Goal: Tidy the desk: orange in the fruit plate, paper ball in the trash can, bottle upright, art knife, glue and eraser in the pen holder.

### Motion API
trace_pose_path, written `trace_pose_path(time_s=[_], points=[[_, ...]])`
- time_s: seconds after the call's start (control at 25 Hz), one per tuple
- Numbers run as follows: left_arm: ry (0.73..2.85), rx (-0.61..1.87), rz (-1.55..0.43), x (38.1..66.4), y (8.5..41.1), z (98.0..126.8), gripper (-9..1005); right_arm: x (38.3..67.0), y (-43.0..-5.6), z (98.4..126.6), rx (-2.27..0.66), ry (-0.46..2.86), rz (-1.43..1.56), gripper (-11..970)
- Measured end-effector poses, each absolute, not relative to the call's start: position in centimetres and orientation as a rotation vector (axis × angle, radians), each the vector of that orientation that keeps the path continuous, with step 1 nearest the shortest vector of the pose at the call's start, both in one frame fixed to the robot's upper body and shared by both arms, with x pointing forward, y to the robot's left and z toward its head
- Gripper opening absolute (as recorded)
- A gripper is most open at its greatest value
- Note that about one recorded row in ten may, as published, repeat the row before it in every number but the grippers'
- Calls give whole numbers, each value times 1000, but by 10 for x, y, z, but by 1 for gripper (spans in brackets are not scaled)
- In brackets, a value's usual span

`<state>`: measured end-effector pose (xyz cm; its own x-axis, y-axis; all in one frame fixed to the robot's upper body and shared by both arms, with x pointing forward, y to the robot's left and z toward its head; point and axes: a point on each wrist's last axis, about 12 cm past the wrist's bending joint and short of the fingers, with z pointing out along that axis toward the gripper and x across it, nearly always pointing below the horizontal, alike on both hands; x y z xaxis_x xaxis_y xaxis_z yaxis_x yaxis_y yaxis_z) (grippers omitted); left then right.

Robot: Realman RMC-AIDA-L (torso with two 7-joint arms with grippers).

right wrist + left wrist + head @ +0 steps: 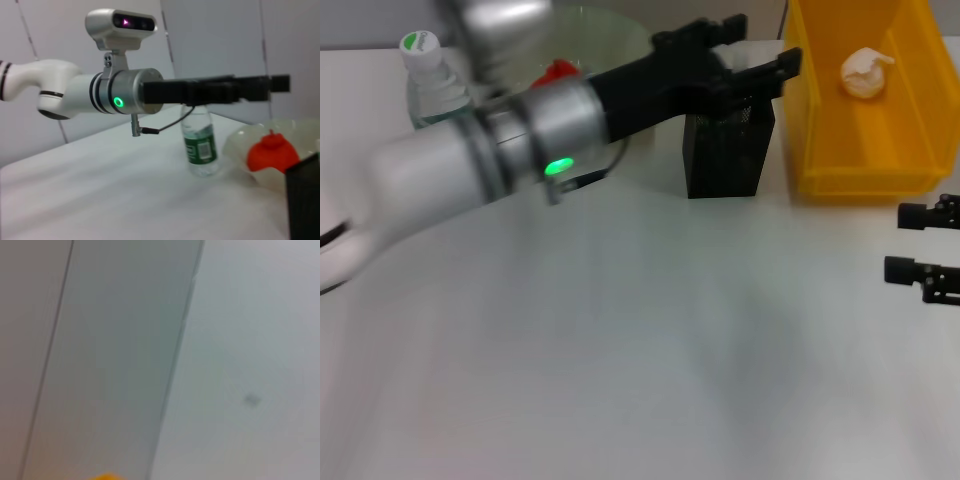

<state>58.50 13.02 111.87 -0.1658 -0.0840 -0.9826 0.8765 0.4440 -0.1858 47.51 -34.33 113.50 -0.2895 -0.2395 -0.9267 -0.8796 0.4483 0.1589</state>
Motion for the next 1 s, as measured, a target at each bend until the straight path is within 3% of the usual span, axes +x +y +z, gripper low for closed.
trace_pose_path(time_s=[0.04, 0.12, 0.52, 1.0], points=[[1459, 747, -1026, 579, 139, 1119, 619, 475, -342, 1135, -968, 1771, 882, 692], [1395, 812, -1094, 563, 166, 1120, 849, 472, -336, 1133, -989, 1721, 924, 692], [1421, 1044, -1243, 513, 242, 1107, 872, 465, -327, 1121, -1070, 1598, 991, 693], [1540, 1088, -1260, 493, 295, 1101, 869, 463, -327, 1111, -1101, 1659, 1011, 693]])
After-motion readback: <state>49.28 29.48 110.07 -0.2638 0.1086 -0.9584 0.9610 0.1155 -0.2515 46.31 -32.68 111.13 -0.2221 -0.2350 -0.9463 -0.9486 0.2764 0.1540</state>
